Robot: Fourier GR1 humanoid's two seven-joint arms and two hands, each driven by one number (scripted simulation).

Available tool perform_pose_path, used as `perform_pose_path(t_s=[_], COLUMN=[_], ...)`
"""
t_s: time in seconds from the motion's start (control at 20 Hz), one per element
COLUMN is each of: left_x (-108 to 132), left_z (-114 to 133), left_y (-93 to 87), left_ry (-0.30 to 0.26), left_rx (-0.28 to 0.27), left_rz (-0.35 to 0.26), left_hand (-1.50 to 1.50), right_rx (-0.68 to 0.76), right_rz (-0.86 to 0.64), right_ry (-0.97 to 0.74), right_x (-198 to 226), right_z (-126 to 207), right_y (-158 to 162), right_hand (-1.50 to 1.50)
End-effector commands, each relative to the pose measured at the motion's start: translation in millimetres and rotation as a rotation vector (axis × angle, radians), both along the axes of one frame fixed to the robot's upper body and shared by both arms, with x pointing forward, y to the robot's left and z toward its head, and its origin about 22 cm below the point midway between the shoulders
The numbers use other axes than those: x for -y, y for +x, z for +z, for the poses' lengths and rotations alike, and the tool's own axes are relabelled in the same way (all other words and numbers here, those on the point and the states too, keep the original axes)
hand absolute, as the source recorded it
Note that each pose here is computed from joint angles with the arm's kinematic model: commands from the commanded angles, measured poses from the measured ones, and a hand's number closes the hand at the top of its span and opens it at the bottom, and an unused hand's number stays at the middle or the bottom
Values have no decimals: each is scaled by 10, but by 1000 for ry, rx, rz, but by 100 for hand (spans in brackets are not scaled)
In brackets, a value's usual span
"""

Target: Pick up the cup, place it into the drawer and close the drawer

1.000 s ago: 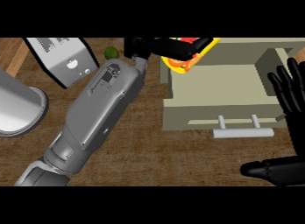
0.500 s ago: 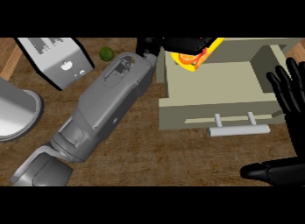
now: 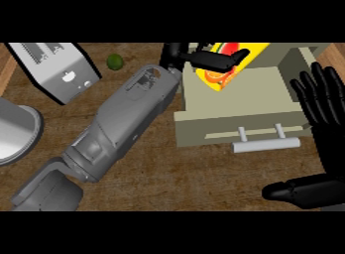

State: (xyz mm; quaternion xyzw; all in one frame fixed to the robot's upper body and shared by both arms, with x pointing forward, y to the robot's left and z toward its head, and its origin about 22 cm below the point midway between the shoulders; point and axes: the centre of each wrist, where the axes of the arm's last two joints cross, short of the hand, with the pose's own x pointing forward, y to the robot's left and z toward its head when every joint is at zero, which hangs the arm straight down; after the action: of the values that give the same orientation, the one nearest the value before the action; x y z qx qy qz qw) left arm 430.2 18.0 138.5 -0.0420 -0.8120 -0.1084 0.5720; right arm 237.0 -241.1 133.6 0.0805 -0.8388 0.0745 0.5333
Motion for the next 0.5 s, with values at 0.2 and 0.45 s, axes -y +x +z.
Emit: perform_pose_path(t_s=[0.2, 0.45], left_x=[76, 80], left_z=[3, -140], left_y=[7, -67], left_ry=[166, 129], left_rx=[-1, 7], left_rz=[43, 54], left_hand=[-150, -150], right_rx=[7, 14], right_rz=[35, 40], right_ry=[5, 32], right_x=[22, -71], right_z=[-17, -49], right_y=[24, 84], right_hand=[-150, -150])
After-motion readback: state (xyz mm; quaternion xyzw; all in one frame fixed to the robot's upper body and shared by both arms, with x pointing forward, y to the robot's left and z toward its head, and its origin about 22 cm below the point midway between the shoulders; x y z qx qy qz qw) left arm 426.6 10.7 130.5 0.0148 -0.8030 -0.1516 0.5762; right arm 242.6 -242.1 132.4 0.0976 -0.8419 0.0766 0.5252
